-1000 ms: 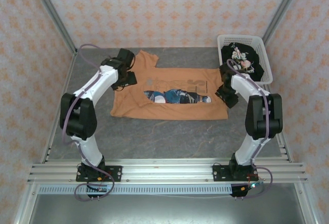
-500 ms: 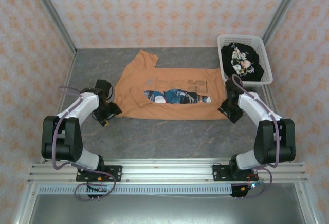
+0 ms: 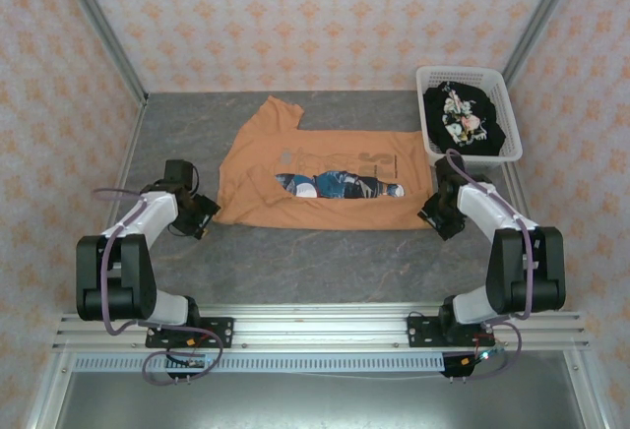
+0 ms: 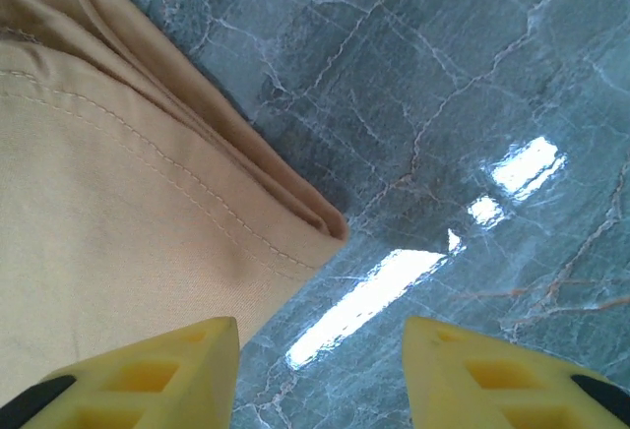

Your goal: Fold and stack the t-shirts

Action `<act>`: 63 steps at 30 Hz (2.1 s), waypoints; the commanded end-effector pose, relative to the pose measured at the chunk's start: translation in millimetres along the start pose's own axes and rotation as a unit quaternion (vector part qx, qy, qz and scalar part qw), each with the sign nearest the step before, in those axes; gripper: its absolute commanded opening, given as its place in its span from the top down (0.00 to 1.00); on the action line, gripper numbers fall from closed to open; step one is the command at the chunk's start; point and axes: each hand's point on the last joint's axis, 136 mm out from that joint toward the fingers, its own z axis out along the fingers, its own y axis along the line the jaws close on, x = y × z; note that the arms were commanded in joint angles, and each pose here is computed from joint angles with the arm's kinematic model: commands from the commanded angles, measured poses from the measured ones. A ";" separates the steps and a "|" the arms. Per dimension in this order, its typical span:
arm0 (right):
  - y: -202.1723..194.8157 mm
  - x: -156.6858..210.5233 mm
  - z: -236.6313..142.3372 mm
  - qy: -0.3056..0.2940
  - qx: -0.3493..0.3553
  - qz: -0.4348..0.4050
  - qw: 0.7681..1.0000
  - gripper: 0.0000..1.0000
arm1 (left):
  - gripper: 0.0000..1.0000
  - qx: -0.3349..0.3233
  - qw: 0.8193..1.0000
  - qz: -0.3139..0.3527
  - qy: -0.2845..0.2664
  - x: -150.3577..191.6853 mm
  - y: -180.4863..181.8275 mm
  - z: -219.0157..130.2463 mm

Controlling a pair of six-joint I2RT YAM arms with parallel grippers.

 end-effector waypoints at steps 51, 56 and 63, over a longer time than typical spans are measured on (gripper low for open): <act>-49.8 65.1 20.3 0.056 0.088 0.010 0.994 1.00 | 1.00 -0.222 0.973 -0.024 -0.058 -18.4 113.7 -30.5; -54.6 80.6 26.3 0.076 0.080 0.010 0.994 1.00 | 0.91 -0.226 0.972 -0.034 -0.047 -13.8 122.2 -21.1; -40.5 64.6 -10.4 0.034 0.044 -0.008 0.998 0.63 | 0.50 -0.166 0.982 -0.026 -0.080 -27.0 92.7 -39.2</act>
